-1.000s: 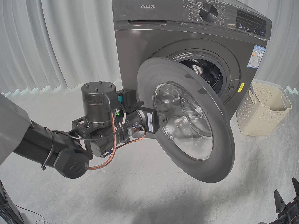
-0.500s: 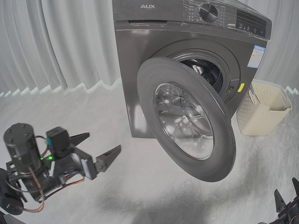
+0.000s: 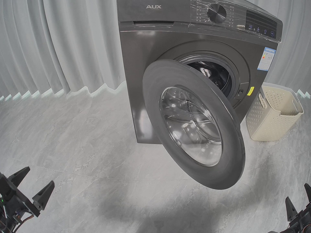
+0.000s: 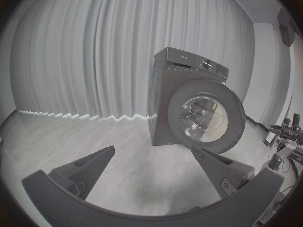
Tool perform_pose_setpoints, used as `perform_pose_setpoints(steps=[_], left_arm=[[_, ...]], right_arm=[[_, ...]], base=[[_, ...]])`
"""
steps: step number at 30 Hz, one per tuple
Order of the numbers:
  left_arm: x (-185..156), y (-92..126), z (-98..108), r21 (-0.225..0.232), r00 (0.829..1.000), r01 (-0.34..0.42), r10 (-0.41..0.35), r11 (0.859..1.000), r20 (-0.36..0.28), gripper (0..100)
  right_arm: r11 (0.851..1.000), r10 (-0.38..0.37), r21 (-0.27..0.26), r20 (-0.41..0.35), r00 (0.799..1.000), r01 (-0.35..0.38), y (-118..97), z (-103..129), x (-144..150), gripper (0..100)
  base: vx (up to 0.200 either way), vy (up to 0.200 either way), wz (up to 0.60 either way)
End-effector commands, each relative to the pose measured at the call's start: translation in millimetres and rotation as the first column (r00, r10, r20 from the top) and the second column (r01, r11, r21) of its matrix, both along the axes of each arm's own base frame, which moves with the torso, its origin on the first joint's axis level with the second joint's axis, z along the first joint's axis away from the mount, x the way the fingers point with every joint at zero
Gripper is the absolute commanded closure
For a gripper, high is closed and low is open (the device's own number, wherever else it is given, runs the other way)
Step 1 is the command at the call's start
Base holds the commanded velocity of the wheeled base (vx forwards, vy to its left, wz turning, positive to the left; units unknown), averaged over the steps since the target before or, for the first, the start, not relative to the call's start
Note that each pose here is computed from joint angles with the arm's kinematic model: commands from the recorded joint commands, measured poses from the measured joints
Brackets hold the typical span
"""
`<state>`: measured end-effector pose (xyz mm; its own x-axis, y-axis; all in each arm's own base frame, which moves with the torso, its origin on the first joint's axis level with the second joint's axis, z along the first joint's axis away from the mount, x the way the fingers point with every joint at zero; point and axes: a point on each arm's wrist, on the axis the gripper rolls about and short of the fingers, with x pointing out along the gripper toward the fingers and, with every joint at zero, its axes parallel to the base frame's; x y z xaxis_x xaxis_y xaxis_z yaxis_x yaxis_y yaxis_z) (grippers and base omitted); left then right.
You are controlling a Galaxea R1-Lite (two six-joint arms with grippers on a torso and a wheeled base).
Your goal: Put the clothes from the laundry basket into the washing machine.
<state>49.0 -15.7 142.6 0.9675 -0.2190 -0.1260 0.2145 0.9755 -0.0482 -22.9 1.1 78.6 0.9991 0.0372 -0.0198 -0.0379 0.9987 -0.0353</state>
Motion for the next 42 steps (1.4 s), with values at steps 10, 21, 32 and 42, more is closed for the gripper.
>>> perform_pose_setpoints(steps=[10,21,32,42], left_arm=[[-70.2,16.9,-59.9,-0.103,0.946,-0.274,0.287,0.956,0.149,0],[-71.8,15.3,-67.5,0.023,0.973,-0.196,0.192,0.98,0.131,0],[-71.8,15.7,-67.5,0.013,0.967,-0.223,0.22,0.975,0.129,0],[-71.8,15.7,-67.5,0.02,0.969,-0.214,0.21,0.977,0.131,0]], right_arm=[[0.997,0.031,0.059,0.304,0.952,-0.051,0.5,73.4,-29.6,0],[0.876,0.481,0.071,-0.074,0.874,-0.477,8.7,88.1,12.4,0],[0.722,0.657,0.001,-0.316,0.684,-0.692,21.9,86.1,75.2,0],[0.618,0.786,0.23,-0.208,0.582,-0.752,57.8,111.7,124.7,0]], base=[[0.0,0.0,0.0],[0.0,0.0,0.0],[0.0,-0.109,0.0],[0.0,-0.12,0.0]])
